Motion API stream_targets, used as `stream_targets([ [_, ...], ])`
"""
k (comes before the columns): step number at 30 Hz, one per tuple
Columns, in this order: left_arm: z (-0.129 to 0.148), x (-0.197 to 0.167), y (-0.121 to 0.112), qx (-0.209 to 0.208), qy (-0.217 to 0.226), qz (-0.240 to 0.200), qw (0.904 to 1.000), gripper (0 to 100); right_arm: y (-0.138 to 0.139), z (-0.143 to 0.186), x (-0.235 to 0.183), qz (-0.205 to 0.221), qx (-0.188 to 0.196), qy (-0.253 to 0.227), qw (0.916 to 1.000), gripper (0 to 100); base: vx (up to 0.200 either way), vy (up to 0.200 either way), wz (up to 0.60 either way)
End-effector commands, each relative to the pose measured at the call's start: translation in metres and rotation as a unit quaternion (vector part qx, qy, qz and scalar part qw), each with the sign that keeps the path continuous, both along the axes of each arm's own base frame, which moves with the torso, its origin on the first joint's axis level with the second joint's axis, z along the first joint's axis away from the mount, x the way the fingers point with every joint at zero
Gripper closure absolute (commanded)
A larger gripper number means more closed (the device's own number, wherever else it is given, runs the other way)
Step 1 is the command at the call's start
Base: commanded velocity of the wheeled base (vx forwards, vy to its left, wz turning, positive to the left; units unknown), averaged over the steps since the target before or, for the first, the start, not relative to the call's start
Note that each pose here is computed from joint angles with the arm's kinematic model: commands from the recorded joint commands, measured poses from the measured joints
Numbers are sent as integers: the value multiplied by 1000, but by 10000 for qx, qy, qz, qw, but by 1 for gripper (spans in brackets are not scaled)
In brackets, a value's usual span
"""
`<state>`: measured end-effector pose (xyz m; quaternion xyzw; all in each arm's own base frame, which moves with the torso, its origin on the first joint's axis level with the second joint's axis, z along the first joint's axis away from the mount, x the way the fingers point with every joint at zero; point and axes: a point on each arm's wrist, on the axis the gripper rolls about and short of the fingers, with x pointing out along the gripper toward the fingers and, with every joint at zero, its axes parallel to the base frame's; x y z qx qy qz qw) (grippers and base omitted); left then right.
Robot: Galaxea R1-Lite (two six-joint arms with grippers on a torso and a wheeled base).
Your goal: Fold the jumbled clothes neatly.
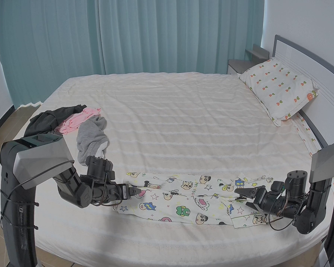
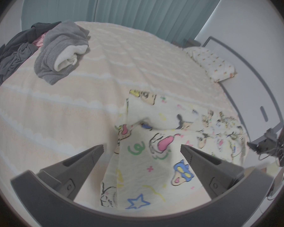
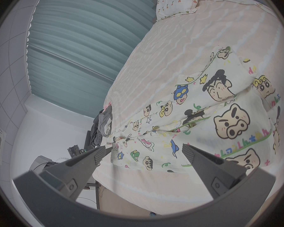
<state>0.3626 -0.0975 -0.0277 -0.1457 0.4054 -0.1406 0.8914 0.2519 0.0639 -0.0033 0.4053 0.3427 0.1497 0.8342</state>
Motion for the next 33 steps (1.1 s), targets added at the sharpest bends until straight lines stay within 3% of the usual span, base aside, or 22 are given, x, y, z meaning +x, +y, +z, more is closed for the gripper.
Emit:
stream_targets([
  [1,23,11,7,-309,-326,383,9983,0,0,1,0,4,10,-49,10000,0,0,0,0],
  [5,23,27,4,69,-579,924,9940,0,0,1,0,4,12,-57,10000,0,0,0,0],
  [8,14,39,-3,270,-611,1092,9918,0,0,1,0,4,10,-49,10000,0,0,0,0],
  [19,-4,46,-37,479,-240,590,9968,0,0,0,0,4,8,-42,10000,0,0,0,0],
  [22,-19,46,-37,834,12,337,9959,0,0,0,1,4,10,-49,10000,0,0,0,0],
  [33,-26,41,-41,904,122,194,9956,0,0,-1,1,7,-2,-23,10000,0,0,0,0],
])
